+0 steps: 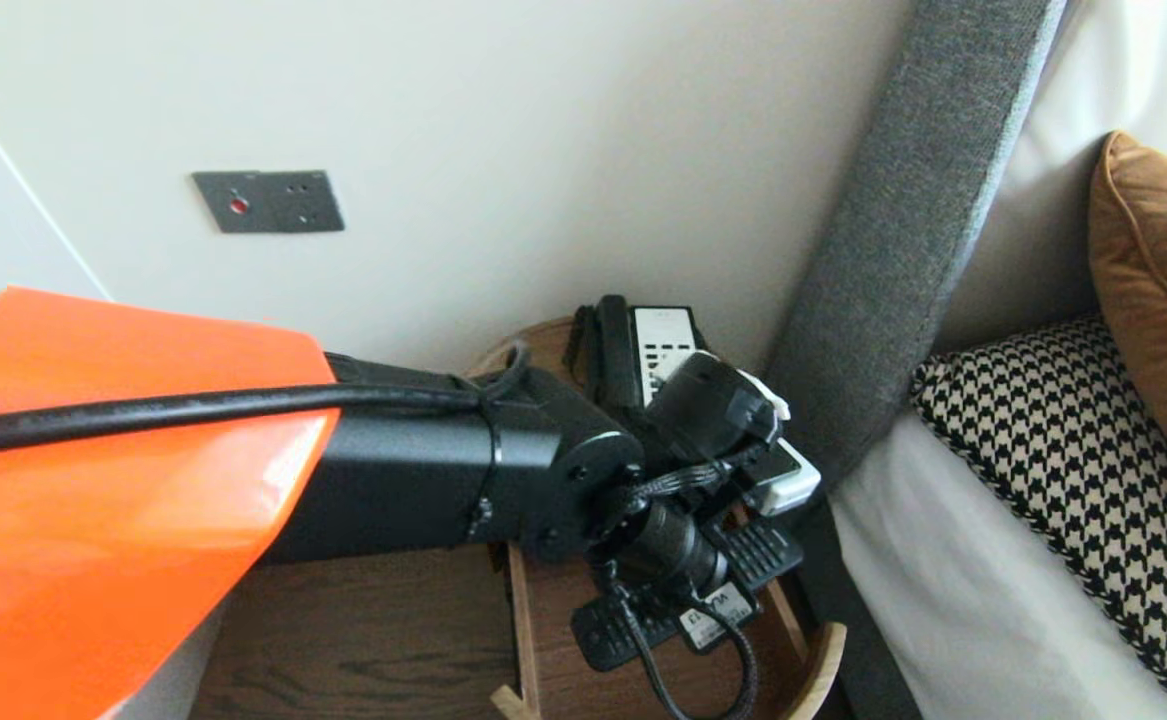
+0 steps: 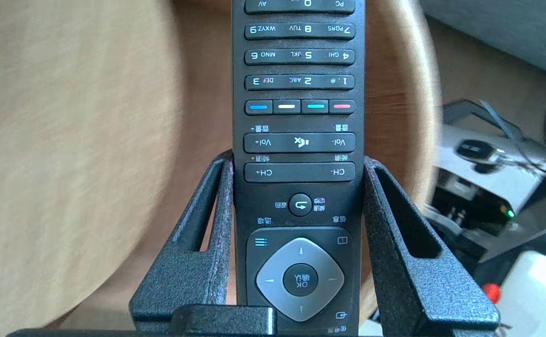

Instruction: Put the remote controls on the table in the drawer one by one

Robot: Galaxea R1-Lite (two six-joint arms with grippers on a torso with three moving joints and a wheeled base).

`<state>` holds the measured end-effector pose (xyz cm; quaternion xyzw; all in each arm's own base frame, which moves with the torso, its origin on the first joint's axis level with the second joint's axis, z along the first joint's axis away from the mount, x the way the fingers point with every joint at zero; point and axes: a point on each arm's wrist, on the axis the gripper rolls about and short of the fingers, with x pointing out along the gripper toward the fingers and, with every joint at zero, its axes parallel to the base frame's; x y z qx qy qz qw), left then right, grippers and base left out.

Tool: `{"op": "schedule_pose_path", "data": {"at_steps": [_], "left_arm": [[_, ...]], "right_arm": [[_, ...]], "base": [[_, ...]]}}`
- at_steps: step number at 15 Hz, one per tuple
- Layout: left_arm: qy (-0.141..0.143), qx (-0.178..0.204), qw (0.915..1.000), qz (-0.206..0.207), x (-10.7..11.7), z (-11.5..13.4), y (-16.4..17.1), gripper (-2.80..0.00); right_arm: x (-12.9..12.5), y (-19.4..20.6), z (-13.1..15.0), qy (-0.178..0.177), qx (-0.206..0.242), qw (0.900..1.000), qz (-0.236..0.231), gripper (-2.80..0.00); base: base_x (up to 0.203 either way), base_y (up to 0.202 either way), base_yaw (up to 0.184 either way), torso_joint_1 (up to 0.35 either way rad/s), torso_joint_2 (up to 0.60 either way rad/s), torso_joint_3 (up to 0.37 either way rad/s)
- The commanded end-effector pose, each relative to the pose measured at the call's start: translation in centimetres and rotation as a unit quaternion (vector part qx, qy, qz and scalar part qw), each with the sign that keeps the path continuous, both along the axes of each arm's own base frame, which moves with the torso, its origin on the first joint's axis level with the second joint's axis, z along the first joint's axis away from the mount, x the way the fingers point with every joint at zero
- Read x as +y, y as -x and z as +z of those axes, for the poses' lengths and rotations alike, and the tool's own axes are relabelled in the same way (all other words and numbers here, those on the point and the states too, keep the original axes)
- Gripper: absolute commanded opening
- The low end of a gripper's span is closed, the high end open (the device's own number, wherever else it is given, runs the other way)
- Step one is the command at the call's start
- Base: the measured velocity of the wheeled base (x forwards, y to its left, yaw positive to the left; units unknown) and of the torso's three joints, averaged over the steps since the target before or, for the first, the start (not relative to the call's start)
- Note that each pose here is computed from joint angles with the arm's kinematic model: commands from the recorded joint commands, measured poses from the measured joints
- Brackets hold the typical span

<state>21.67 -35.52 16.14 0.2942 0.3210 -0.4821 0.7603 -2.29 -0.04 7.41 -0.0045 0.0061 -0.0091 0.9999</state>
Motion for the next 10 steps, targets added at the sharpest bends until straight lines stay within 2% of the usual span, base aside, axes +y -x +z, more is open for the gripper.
{"op": "schedule_pose_path", "data": {"at_steps": [1, 10], "left_arm": [[-0.019, 0.011, 0.9997, -0.009, -1.2, -2.1, 0.0, -2.80], [-0.053, 0.039, 0.9978, -0.011, -2.4, -6.6, -0.5, -2.80]], "right_arm": [[0.0, 0.0, 0.0, 0.000, -0.001, 1.000, 0.000, -2.80], [0.0, 0.0, 0.0, 0.000, -0.001, 1.000, 0.000, -2.80]], "base": [[0.000, 0.000, 0.000, 0.000, 0.00, 0.000], [0.000, 0.000, 0.000, 0.000, 0.00, 0.000]]}}
